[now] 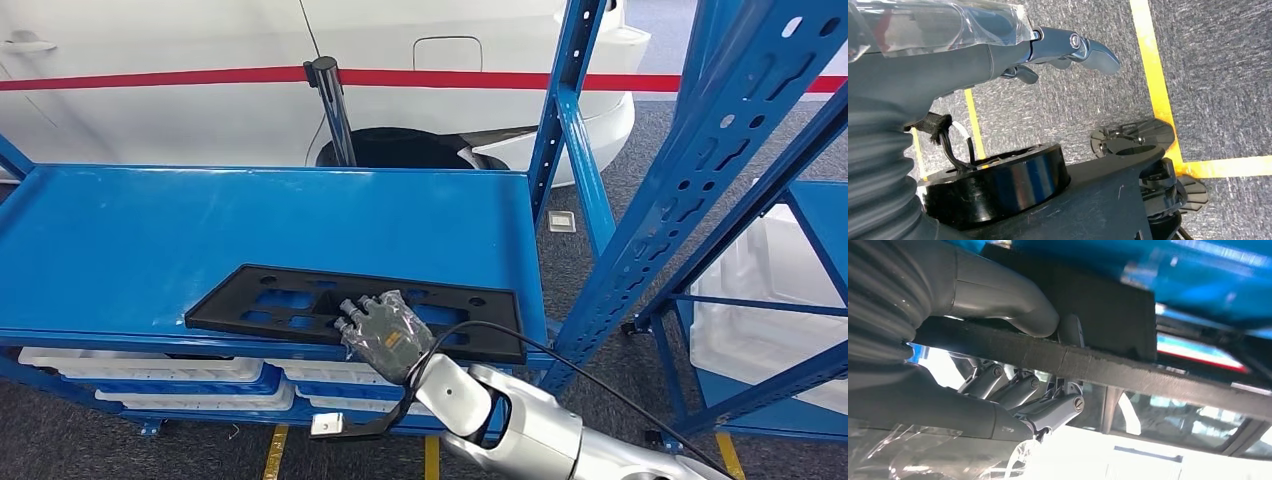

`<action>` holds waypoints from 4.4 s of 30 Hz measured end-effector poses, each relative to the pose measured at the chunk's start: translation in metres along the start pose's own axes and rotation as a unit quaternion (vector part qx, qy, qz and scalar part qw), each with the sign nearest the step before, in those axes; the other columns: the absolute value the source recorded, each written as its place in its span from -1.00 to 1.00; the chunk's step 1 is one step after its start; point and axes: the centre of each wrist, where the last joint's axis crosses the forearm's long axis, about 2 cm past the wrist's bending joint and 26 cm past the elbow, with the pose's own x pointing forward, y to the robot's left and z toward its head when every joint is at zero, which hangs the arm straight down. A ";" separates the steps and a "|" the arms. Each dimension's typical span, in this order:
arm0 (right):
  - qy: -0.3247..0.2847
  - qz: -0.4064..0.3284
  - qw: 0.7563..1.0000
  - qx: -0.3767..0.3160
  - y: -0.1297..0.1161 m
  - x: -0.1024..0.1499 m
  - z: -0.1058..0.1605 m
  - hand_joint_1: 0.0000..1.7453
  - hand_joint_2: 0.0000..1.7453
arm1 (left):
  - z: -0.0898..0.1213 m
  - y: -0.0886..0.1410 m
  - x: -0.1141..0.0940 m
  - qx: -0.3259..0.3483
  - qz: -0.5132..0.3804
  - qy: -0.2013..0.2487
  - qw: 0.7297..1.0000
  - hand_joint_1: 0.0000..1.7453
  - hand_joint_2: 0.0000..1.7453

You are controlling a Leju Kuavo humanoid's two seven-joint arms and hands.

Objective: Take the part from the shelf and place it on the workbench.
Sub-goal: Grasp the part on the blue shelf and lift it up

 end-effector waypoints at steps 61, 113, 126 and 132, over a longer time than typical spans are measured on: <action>0.003 -0.188 0.962 0.200 0.012 -0.005 -0.017 -1.00 1.00 | 0.001 -0.001 -0.006 -0.008 0.009 0.012 1.000 -1.00 1.00; 0.030 -0.161 0.974 0.155 0.007 -0.012 -0.021 1.00 1.00 | 0.000 0.002 -0.006 0.025 -0.011 0.003 1.000 -1.00 1.00; 0.036 -0.151 0.977 0.148 0.008 -0.012 -0.020 1.00 1.00 | 0.000 0.002 -0.005 0.025 -0.006 0.005 1.000 -1.00 1.00; 0.056 -0.107 0.989 0.084 0.009 -0.012 -0.017 1.00 1.00 | 0.000 0.002 -0.004 0.025 -0.013 0.009 1.000 -1.00 1.00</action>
